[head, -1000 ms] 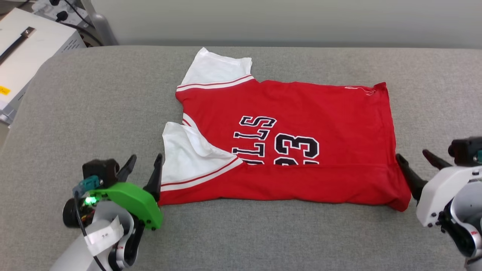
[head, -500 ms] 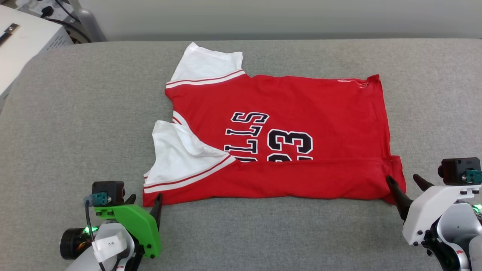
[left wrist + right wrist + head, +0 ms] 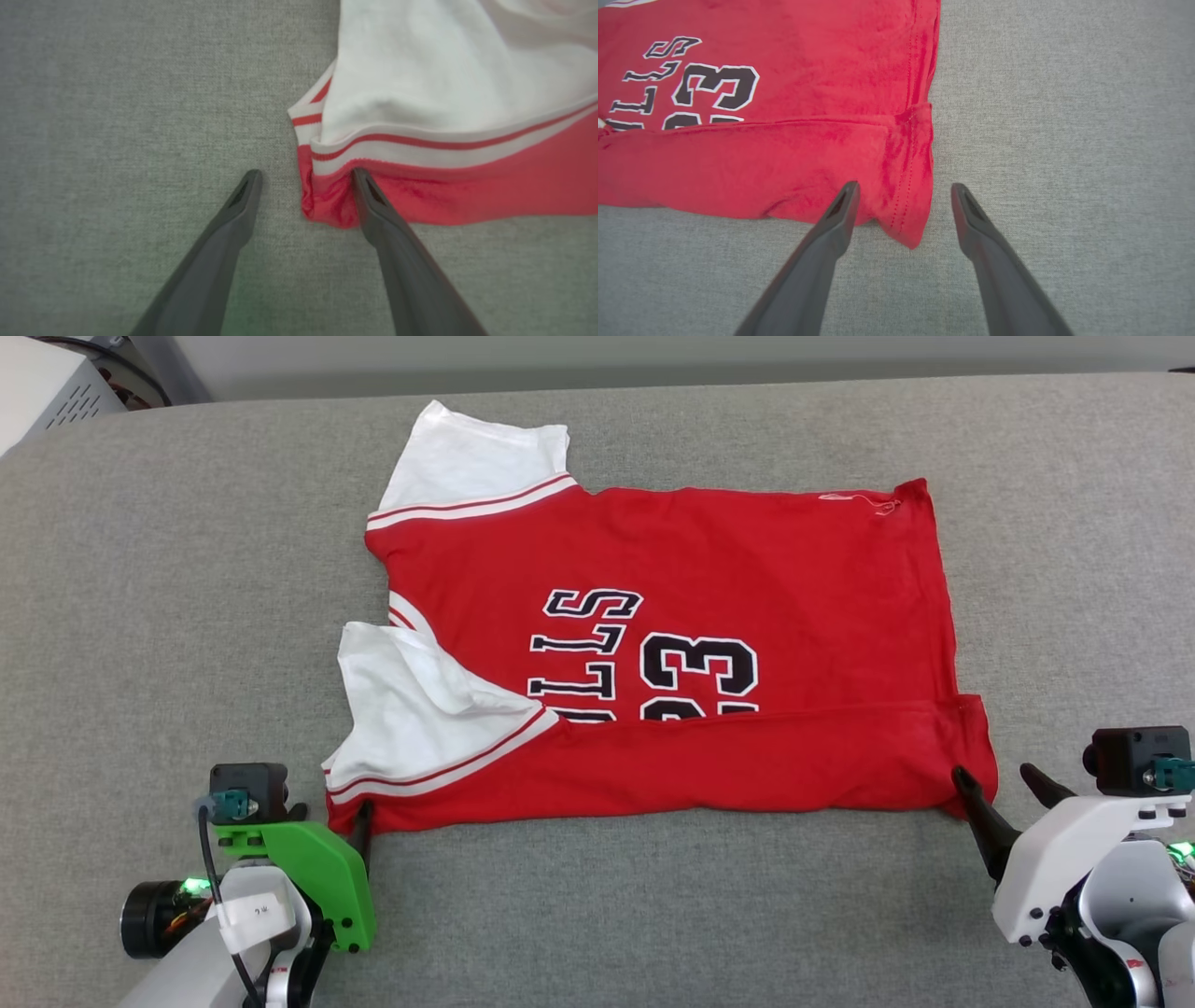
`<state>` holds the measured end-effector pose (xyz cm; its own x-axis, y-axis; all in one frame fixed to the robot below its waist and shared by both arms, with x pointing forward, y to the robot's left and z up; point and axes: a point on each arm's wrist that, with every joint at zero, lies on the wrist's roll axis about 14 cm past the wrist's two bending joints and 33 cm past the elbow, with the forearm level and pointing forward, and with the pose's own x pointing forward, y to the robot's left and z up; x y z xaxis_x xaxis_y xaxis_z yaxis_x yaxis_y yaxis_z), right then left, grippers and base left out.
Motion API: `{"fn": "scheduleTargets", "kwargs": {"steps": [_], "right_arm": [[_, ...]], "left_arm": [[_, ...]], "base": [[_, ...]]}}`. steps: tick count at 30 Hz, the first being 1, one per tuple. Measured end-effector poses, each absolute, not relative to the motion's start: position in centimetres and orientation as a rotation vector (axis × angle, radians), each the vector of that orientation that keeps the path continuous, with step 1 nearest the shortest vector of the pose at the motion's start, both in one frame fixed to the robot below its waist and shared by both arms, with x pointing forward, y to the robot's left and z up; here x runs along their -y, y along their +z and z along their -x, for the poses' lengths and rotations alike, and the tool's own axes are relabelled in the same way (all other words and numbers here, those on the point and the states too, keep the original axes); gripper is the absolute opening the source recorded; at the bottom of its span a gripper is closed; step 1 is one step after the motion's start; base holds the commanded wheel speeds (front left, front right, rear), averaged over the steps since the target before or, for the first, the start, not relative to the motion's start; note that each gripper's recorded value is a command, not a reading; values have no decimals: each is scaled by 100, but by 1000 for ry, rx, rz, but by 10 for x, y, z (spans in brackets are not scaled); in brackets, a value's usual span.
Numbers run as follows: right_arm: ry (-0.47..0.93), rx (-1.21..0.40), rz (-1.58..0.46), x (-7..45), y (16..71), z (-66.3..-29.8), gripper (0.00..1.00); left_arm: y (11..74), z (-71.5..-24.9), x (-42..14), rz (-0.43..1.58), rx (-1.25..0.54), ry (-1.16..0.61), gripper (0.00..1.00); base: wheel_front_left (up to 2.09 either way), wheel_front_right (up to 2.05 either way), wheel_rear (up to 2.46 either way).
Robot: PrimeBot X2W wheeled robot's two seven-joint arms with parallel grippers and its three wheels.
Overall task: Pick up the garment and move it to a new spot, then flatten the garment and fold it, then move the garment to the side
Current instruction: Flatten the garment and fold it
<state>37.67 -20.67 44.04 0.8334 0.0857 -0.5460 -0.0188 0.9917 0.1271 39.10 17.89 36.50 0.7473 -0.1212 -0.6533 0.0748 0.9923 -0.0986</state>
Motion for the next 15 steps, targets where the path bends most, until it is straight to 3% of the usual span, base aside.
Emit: {"fn": "scheduleTargets", "kwargs": {"steps": [1,2,3,15], "right_arm": [[54,-585,-119,207,440,-377,100],[53,-586,-119,207,440,-377,100],[52,-585,-119,208,440,-377,100],[49,-590,-31,217,445,-375,100]], "left_arm": [[363,-391,-178,68,-729,-111,93],[362,-390,-176,71,-738,-121,34],[362,-391,-174,78,-741,-130,0],[388,-383,-161,132,-641,-168,0]], "base": [[0,0,0],[0,0,0],[0,0,0],[0,0,0]]}}
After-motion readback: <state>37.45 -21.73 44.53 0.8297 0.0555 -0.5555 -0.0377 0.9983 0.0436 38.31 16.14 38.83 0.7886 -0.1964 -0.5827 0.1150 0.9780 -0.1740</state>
